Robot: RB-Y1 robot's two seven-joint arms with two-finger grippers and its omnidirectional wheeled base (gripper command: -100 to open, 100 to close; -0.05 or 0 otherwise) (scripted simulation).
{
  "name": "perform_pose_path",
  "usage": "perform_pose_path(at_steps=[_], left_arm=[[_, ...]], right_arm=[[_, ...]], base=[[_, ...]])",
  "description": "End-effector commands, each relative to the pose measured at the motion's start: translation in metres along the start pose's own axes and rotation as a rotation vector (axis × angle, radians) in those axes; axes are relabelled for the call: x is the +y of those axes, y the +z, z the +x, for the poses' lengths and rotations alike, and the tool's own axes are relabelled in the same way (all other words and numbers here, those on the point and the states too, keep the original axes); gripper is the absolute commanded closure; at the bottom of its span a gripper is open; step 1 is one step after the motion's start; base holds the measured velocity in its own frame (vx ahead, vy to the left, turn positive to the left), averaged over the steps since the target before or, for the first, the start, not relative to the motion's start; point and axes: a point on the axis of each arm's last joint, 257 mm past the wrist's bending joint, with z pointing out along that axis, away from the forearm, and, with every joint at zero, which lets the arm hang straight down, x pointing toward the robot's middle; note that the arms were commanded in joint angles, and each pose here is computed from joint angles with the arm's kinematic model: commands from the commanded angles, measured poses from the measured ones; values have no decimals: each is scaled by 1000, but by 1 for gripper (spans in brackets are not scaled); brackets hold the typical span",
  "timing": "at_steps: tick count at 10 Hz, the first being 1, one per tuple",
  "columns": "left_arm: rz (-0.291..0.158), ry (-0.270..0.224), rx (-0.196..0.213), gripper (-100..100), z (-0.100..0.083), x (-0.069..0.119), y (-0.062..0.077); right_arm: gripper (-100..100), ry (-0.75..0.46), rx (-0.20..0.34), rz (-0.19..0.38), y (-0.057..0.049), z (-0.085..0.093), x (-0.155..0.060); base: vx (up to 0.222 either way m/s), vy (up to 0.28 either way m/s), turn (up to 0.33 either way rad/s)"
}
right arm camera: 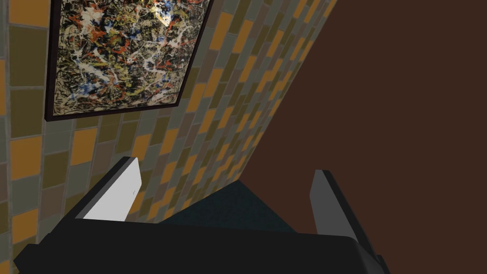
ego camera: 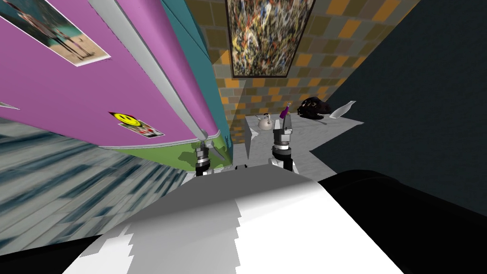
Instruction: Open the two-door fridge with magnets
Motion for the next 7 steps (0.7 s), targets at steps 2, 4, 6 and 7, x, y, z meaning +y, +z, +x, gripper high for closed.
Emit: perform_pose_path(at_steps=[2, 4, 6, 7], left_arm=[[-4, 24, 22, -100, -4, 1, -2], [-34, 55, 37, -100, -15, 2, 2], [-60, 77, 42, -100, -24, 2, 5], [-75, 88, 43, -100, -29, 2, 7]], right_arm=[[0, 0, 0, 0, 0, 0, 0], [0, 0, 0, 0, 0, 0, 0], [0, 0, 0, 0, 0, 0, 0], [0, 0, 0, 0, 0, 0, 0]], base=[[-3, -3, 4], [17, -45, 20], [18, -59, 15], [20, -54, 17]])
